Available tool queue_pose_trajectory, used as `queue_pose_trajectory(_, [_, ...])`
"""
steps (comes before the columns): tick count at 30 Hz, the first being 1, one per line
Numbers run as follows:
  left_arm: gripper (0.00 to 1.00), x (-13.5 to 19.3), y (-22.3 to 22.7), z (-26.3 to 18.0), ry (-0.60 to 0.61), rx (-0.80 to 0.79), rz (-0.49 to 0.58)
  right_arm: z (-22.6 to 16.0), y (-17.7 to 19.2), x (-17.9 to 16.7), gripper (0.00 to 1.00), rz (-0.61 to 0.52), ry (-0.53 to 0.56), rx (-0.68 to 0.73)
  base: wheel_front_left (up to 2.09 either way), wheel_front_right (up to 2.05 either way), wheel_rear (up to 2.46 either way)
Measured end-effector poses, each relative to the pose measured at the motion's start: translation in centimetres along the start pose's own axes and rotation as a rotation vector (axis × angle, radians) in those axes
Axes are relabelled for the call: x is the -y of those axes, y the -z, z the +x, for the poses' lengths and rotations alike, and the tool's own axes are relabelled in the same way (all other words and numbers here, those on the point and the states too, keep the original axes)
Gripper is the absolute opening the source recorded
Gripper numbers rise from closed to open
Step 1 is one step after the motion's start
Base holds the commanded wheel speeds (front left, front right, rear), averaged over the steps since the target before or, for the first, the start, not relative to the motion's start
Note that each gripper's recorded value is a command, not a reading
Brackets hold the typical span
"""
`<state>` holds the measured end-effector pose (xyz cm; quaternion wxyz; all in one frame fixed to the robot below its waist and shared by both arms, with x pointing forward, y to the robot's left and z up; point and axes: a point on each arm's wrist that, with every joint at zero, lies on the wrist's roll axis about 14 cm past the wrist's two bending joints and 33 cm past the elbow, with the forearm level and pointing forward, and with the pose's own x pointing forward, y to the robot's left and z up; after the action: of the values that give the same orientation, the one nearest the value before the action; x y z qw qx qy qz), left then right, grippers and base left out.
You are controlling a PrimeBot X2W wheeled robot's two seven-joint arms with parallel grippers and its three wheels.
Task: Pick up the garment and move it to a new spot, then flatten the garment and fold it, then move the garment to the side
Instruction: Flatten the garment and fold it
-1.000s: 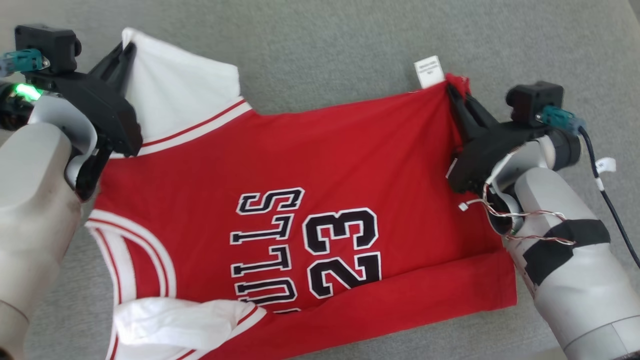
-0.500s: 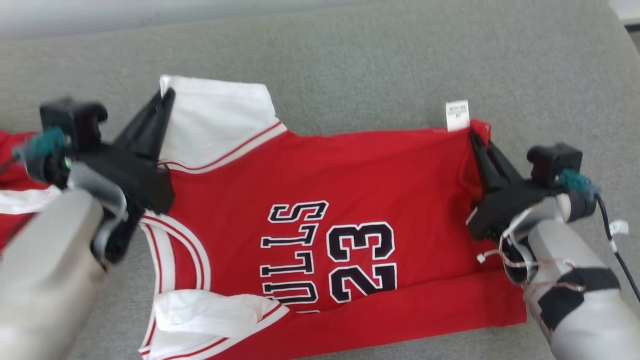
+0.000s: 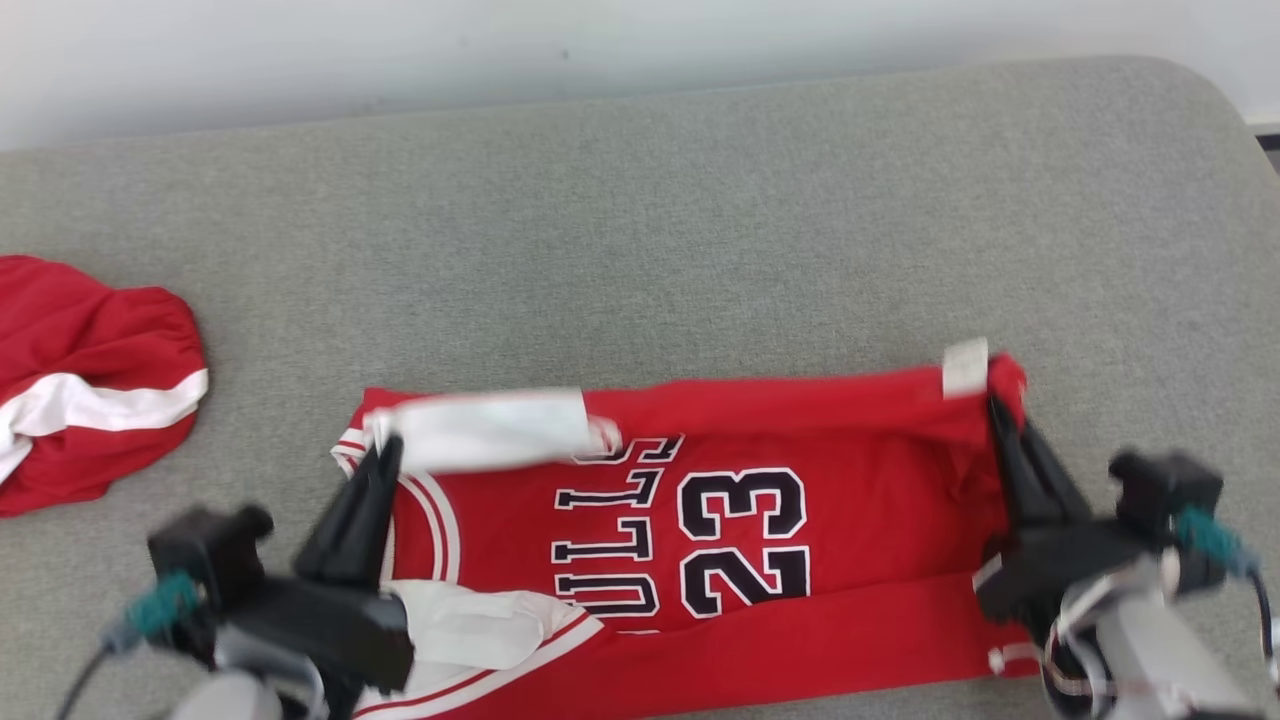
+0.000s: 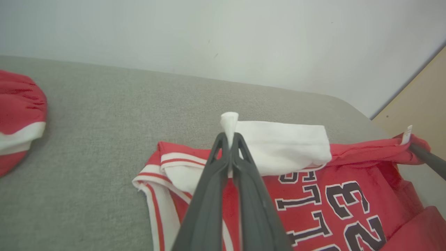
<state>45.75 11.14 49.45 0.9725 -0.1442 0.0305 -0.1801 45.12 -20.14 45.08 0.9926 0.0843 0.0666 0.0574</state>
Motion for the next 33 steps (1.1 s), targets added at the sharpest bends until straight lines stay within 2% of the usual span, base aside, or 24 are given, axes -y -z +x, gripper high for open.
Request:
queue_pose_trajectory(5, [0.00,0.5,2.3,-3.0,-0.049,-0.035,-0.075,-2.7,2.2,-0.2,0.00,0.050,0.023,-0.031,0.00,0.00,0.00])
queue_pose_trajectory(9, [0.00,-0.1,4.1,-4.7,-0.104,-0.073,-0.096,-4.4,3.6,-0.2,0.00,0.076,0.043,-0.061,0.00,0.00,0.00])
queue_pose_trajectory(10, [0.00,0.1,4.6,-5.1,-0.105,-0.082,-0.100,-4.7,3.8,-0.3,0.07,0.081,0.046,-0.066,0.00,0.00,0.00])
queue_pose_trajectory(11, [0.16,0.1,5.1,-5.6,-0.116,-0.091,-0.107,-5.1,3.8,-0.3,0.84,0.085,0.048,-0.063,0.00,0.00,0.00])
queue_pose_trajectory(12, [0.47,0.1,5.3,-5.9,-0.124,-0.093,-0.106,-5.2,3.7,-0.3,1.00,0.085,0.048,-0.058,0.00,0.00,0.00])
queue_pose_trajectory(13, [1.00,0.0,5.3,-6.0,-0.133,-0.088,-0.098,-5.4,3.6,-0.3,1.00,0.086,0.049,-0.055,0.00,0.00,0.00])
queue_pose_trajectory(20, [1.00,-0.7,2.3,-6.4,-0.184,0.029,-0.076,-6.1,1.7,0.3,1.00,0.072,0.055,0.004,0.00,0.00,0.00])
queue_pose_trajectory(24, [1.00,-1.7,-0.9,-6.4,-0.216,0.134,0.008,-6.0,0.9,0.9,1.00,0.057,0.059,0.015,0.00,0.00,0.00])
queue_pose_trajectory(29, [1.00,-2.9,-3.5,-7.2,-0.282,0.215,0.116,-5.2,1.6,1.7,1.00,0.059,0.075,-0.052,0.00,0.00,0.00])
queue_pose_trajectory(33, [1.00,-3.6,-3.3,-8.0,-0.315,0.207,0.161,-5.1,3.7,1.9,1.00,0.069,0.088,-0.147,0.00,0.00,0.00])
